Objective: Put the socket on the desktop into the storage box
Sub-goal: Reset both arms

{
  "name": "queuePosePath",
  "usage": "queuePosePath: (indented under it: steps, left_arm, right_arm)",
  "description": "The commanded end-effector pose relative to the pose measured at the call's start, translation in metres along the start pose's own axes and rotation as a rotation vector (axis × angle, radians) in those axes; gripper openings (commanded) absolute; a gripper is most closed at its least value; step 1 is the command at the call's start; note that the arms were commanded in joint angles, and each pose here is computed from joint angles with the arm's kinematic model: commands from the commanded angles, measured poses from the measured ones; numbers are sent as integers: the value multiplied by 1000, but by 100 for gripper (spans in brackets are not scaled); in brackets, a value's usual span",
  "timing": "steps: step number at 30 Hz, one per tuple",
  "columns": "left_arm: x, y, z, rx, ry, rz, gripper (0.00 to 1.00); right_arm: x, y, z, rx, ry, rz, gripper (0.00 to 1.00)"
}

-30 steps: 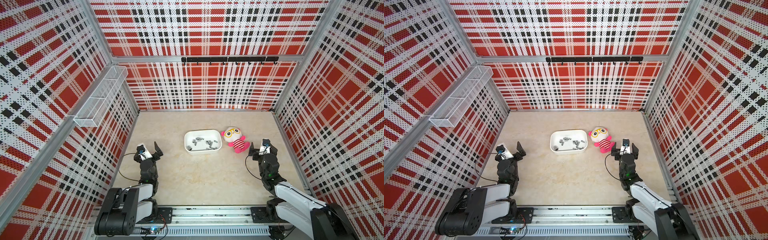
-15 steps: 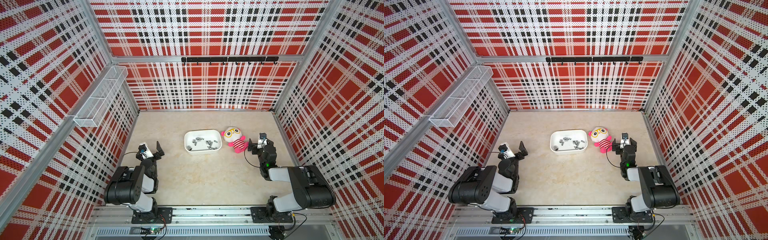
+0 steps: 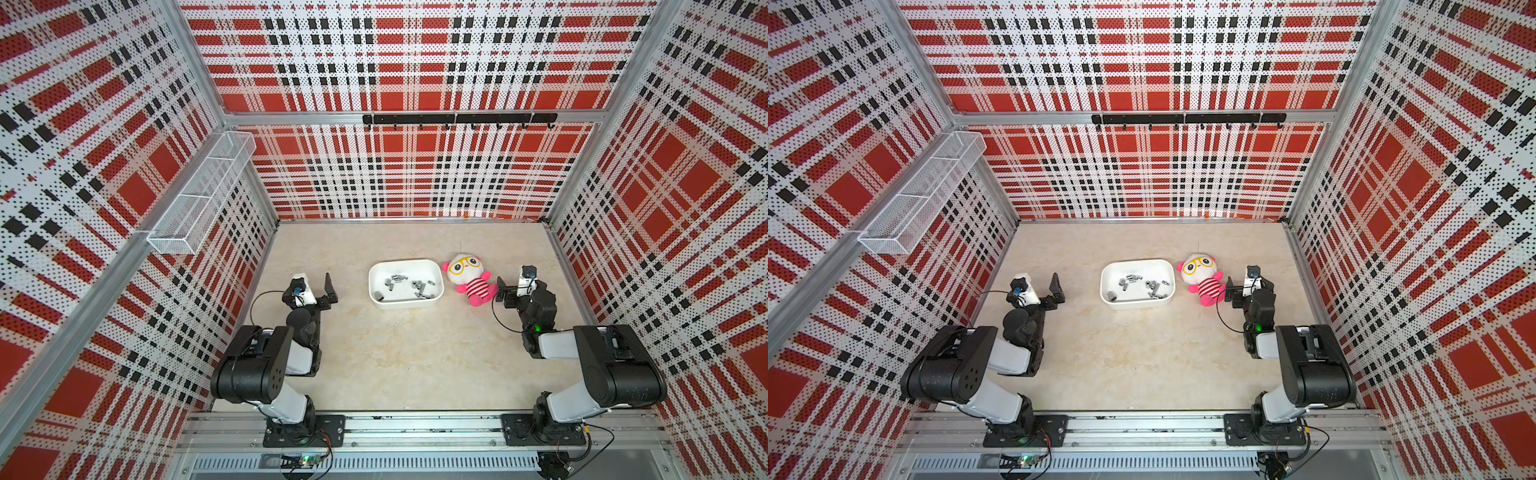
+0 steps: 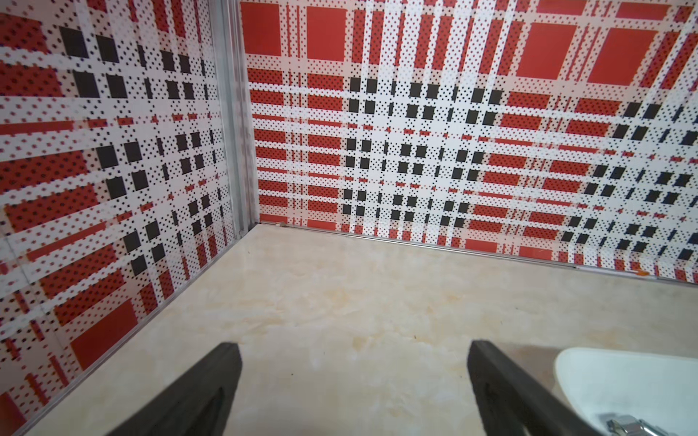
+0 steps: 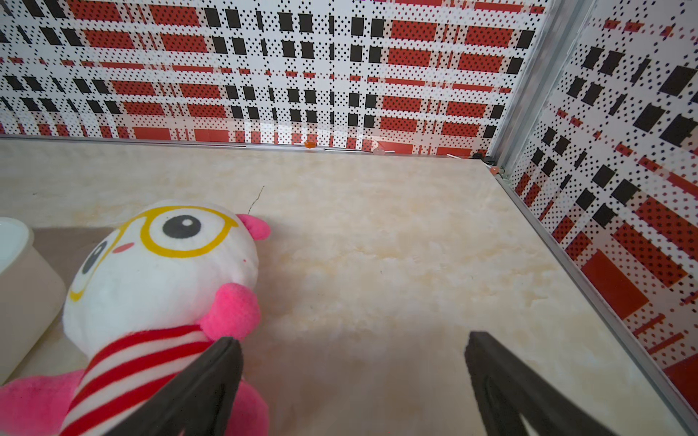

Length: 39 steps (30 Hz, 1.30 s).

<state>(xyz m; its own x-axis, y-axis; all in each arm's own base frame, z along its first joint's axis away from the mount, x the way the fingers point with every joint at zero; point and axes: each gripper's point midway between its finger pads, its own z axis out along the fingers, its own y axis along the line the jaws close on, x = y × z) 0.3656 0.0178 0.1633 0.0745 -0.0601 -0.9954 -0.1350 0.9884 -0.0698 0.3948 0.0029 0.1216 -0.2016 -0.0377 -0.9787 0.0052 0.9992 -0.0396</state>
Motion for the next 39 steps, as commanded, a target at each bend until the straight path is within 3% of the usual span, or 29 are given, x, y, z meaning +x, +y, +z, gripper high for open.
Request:
queuePosePath:
  steps: [1,39]
  left_arm:
    - [5,0,3,-7,25,35,99]
    - [7,10,8,-68,39,22,99]
  right_arm:
    - [-1,1,0,-11,-14,12,100]
    - [-2,6,-4,-45,-34,-1,100]
